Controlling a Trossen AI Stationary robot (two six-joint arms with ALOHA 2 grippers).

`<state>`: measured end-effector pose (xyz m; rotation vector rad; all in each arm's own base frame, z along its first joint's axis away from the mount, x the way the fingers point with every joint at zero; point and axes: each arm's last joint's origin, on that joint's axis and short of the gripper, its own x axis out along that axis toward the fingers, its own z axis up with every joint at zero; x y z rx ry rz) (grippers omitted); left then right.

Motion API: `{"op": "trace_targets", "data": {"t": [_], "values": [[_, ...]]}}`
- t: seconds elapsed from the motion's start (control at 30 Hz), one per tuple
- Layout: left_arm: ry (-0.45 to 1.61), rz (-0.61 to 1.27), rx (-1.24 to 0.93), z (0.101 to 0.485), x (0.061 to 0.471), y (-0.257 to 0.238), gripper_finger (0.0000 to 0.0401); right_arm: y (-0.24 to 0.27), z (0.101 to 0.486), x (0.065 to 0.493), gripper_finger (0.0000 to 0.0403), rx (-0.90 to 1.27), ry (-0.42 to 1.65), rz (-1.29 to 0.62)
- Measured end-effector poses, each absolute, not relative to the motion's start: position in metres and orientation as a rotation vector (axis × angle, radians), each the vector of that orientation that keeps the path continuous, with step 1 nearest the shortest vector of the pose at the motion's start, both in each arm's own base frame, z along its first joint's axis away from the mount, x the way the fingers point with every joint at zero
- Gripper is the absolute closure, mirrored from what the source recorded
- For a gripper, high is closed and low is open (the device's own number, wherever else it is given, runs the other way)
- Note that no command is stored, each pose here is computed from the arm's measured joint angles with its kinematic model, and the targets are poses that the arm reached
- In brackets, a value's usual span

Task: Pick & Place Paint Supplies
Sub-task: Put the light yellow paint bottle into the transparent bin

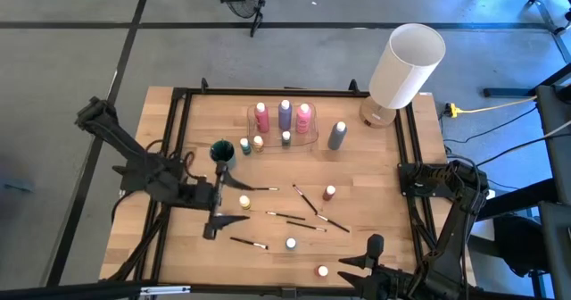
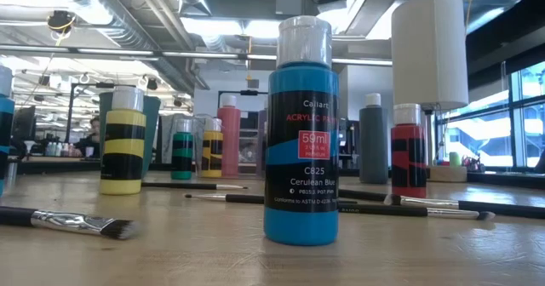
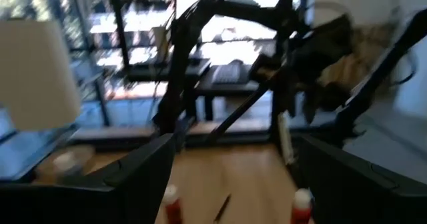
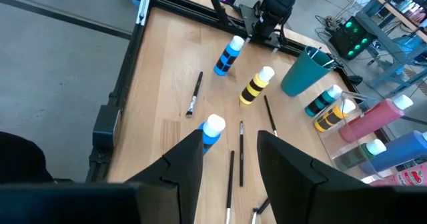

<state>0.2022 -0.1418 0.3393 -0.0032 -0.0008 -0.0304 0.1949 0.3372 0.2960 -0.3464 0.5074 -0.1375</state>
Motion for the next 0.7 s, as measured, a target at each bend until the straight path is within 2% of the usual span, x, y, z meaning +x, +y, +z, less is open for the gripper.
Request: {"op": "trace_targets", "data": {"t": [0.13,0.23,0.43,0.7], "values": [[0.133,0.032,-0.014,0.362,0.193,-0.145,0.0089,0.337,0.296,0.195,0.0259,-0.343,0.517,-0.129],[0.213,0.052,-0.03,0.364,0.186,-0.145,0.0089,0.338,0.296,0.194,0.0259,-0.342,0.519,-0.127],[0.312,0.123,-0.078,0.347,0.181,-0.145,0.0089,0.338,0.296,0.194,0.0259,-0.325,0.517,-0.132],[0.445,0.135,0.122,0.311,0.197,-0.16,0.0089,0.337,0.295,0.194,0.0259,-0.332,0.521,-0.134]]}}
